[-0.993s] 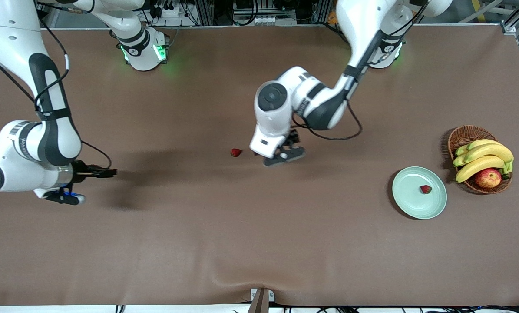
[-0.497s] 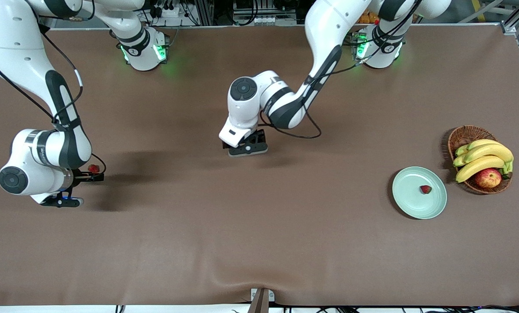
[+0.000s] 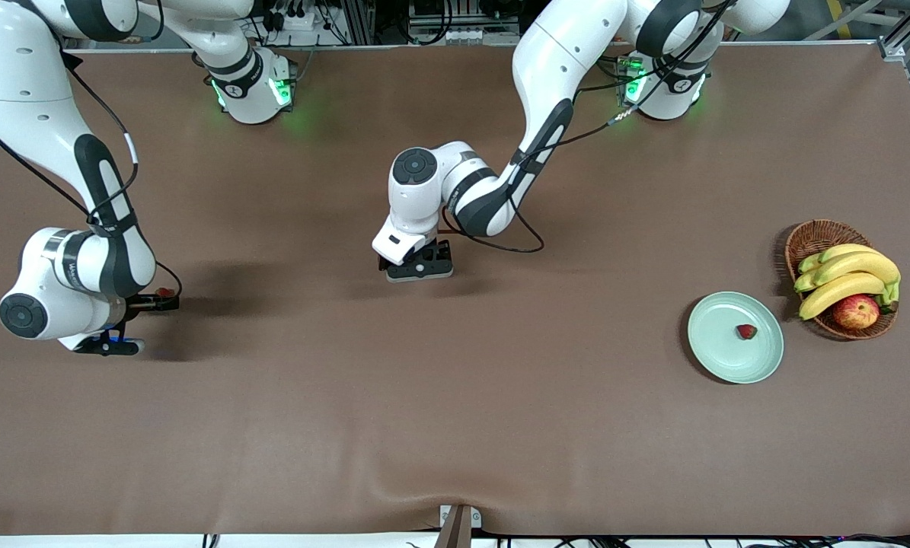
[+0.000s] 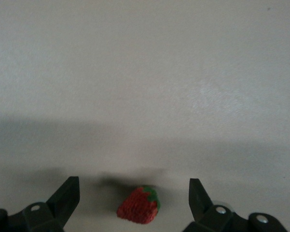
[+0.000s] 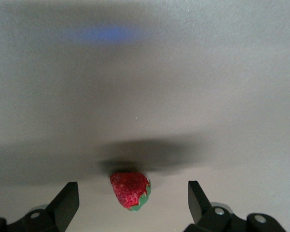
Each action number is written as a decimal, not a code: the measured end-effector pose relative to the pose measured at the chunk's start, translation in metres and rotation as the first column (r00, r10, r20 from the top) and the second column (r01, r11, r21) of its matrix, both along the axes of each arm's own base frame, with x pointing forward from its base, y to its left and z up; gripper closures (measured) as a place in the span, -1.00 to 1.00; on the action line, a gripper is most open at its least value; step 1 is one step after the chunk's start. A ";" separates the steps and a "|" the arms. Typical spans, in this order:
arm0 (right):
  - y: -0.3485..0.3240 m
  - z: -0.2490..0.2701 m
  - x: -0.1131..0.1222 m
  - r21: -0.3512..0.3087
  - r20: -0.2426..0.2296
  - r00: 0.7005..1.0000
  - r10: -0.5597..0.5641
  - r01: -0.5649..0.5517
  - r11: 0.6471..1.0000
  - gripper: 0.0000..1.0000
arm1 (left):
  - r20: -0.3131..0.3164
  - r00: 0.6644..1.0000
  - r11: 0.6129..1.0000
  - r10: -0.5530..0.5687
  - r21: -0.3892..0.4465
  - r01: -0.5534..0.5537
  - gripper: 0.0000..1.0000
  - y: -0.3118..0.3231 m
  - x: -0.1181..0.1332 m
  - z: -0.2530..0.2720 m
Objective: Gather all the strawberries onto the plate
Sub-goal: 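Grasp the second strawberry with the left gripper while the right gripper grasps the third, then carry the strawberry toward the plate while the right gripper sets the third mid-table, then release the strawberry onto the plate while the right gripper draws back, then grasp the third strawberry with the left gripper while the right arm returns to rest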
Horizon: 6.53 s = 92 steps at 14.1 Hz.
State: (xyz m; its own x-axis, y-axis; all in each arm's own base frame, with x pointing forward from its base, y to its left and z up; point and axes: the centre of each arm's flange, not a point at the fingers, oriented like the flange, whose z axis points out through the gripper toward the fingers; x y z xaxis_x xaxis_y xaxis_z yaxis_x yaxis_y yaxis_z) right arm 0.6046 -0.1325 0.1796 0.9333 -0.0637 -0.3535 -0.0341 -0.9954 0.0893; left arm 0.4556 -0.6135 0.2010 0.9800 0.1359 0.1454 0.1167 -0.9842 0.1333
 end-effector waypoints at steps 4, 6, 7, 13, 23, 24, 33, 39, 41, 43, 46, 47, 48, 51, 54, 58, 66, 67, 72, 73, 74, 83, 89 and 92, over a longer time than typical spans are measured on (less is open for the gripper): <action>0.001 -0.004 -0.004 0.003 -0.011 1.000 0.001 -0.001 1.000 -0.97 | 0.032 0.988 0.988 -0.150 0.037 0.149 -1.00 -0.006 -0.008 0.000; 0.001 -0.005 -0.004 0.010 -0.014 1.000 0.017 -0.017 1.000 -0.70 | 0.038 0.977 0.977 -0.210 0.051 0.208 -1.00 -0.005 -0.007 0.000; 0.001 -0.005 -0.004 0.015 -0.015 0.999 0.031 -0.030 0.999 -0.70 | 0.040 0.972 0.972 -0.231 0.056 0.229 -1.00 -0.005 -0.007 0.000; 0.001 -0.005 -0.004 0.023 -0.015 0.999 0.051 -0.050 0.998 -0.09 | 0.032 0.961 0.960 -0.274 0.073 0.271 -1.00 -0.005 -0.010 -0.010; 0.002 -0.004 -0.003 0.023 -0.008 0.999 0.054 -0.054 0.998 0.34 | 0.026 0.952 0.950 -0.304 0.077 0.302 -0.96 -0.018 -0.030 -0.016; 0.002 -0.004 -0.002 0.023 -0.007 0.998 0.054 -0.054 0.998 0.34 | 0.024 0.953 0.950 -0.303 0.080 0.301 -0.95 -0.017 -0.030 -0.018; 0.013 0.036 0.032 0.014 0.090 0.993 0.082 -0.083 0.996 0.34 | 0.023 0.958 0.955 -0.287 0.086 0.284 -0.18 -0.012 -0.024 -0.026; 0.085 0.095 0.061 0.024 0.138 0.980 0.146 -0.151 0.988 0.34 | 0.028 0.975 0.973 -0.221 0.067 0.219 0.28 -0.013 -0.023 -0.024; 0.120 0.103 0.063 0.012 0.150 0.982 0.113 -0.116 0.993 0.34 | 0.038 0.988 0.988 -0.151 0.048 0.149 0.28 -0.011 -0.014 -0.018; 0.161 0.108 0.060 -0.001 0.138 0.988 0.068 -0.068 0.998 0.34 | 0.053 0.998 0.999 -0.043 0.020 0.042 0.28 0.006 0.016 -0.001; 0.225 0.113 0.051 0.030 0.126 0.991 -0.040 0.037 0.999 0.34 | 0.069 0.985 0.988 0.157 -0.014 -0.157 0.28 0.071 0.096 0.029; 0.241 0.113 0.048 0.071 0.113 0.989 -0.094 0.087 0.994 0.34 | 0.074 0.972 0.975 0.221 -0.021 -0.220 0.28 0.103 0.127 0.036; 0.255 0.113 0.046 0.117 0.093 0.985 -0.145 0.134 0.984 0.34 | 0.079 0.954 0.957 0.290 -0.028 -0.289 0.28 0.138 0.157 0.043; 0.301 0.113 0.035 0.182 0.031 0.964 -0.266 0.256 0.949 0.34 | 0.060 0.836 0.838 0.545 -0.021 -0.545 0.28 0.245 0.224 0.057; 0.378 0.108 0.010 0.145 -0.003 0.948 -0.319 0.317 0.937 0.34 | 0.055 0.715 0.715 0.697 0.028 -0.699 0.28 0.342 0.262 0.059; 0.469 0.079 -0.027 0.135 -0.007 0.940 -0.340 0.338 0.931 0.34 | 0.034 0.572 0.567 0.820 0.089 -0.819 0.28 0.473 0.290 0.046; 0.520 0.025 -0.047 0.226 -0.062 0.906 -0.418 0.420 0.879 0.34 | -0.052 0.430 0.425 0.901 0.297 -0.855 0.28 0.570 0.255 0.040; 0.522 0.021 -0.048 0.228 -0.057 0.907 -0.418 0.419 0.879 0.34 | -0.056 0.416 0.413 0.908 0.300 -0.860 0.28 0.581 0.249 0.045; 0.527 0.007 -0.054 0.217 -0.062 0.910 -0.411 0.414 0.884 0.34 | -0.075 0.409 0.412 0.909 0.303 -0.859 0.28 0.593 0.210 0.021; 0.527 0.006 -0.054 0.216 -0.062 0.910 -0.411 0.414 0.884 0.34 | -0.077 0.411 0.415 0.908 0.303 -0.858 0.28 0.593 0.205 0.013; 0.527 0.005 -0.055 0.215 -0.062 0.910 -0.410 0.414 0.885 0.34 | -0.078 0.413 0.416 0.907 0.301 -0.858 0.28 0.594 0.202 0.008; 0.520 0.004 -0.046 0.222 -0.041 0.904 -0.426 0.424 0.878 -0.76 | -0.080 0.504 0.507 0.860 0.242 -0.827 -0.99 0.577 0.206 0.043; 0.439 0.109 0.021 0.282 0.052 0.876 -0.480 0.448 0.848 -1.00 | -0.148 0.692 0.708 0.706 0.127 -0.695 -1.00 0.414 0.186 0.087; 0.374 0.177 0.031 0.198 0.133 0.911 -0.391 0.362 0.911 -1.00 | -0.150 0.734 0.748 0.663 0.100 -0.656 -1.00 0.311 0.154 0.094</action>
